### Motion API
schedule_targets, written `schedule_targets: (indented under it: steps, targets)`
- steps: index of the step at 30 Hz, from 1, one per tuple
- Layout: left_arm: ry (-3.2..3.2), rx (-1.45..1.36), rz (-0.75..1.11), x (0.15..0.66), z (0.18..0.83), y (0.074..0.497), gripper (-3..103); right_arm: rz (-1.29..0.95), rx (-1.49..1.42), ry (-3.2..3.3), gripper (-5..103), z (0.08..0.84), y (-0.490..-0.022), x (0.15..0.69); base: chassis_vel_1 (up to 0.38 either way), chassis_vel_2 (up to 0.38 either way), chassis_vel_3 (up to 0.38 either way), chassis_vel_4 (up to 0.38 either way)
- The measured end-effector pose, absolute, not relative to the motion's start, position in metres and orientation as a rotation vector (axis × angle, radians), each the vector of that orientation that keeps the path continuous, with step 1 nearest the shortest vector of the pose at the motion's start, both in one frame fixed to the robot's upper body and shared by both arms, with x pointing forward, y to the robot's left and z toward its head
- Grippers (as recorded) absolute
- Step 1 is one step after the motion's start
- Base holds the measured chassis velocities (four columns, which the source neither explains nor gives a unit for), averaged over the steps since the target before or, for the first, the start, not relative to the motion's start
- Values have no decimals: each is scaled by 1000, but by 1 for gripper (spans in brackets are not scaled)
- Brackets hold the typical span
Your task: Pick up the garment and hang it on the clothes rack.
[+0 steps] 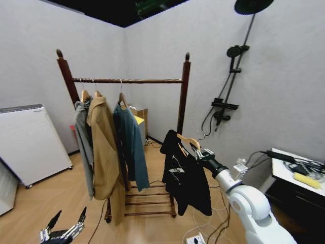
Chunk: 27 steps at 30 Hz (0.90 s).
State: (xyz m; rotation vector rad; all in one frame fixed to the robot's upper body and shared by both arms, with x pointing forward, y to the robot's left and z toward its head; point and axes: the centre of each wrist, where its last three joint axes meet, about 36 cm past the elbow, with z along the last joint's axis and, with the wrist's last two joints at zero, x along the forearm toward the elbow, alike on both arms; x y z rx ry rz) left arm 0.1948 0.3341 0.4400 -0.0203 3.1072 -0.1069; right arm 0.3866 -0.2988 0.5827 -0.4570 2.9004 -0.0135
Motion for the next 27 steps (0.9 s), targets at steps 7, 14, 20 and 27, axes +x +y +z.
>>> schedule_targets:
  steps: [7, 14, 20, 27]
  targets:
    - [3107, -20, -107, 195, 440, 334, 100, -15, -447, 2904, 10, 582, -300, 385, 29, 206, 204, 22]
    - [3107, -21, -107, 195, 440, 334, 100, -32, -434, 2894, 10, 586, -300, 385, 29, 199, 194, 33]
    - [3107, -21, -107, 195, 440, 334, 100, -78, -375, 2895, 10, 589, -313, 393, -81, 159, 143, -60]
    - [3107, -20, -107, 195, 440, 334, 100, -124, -338, 2878, 10, 600, -316, 391, -190, 191, 187, -194]
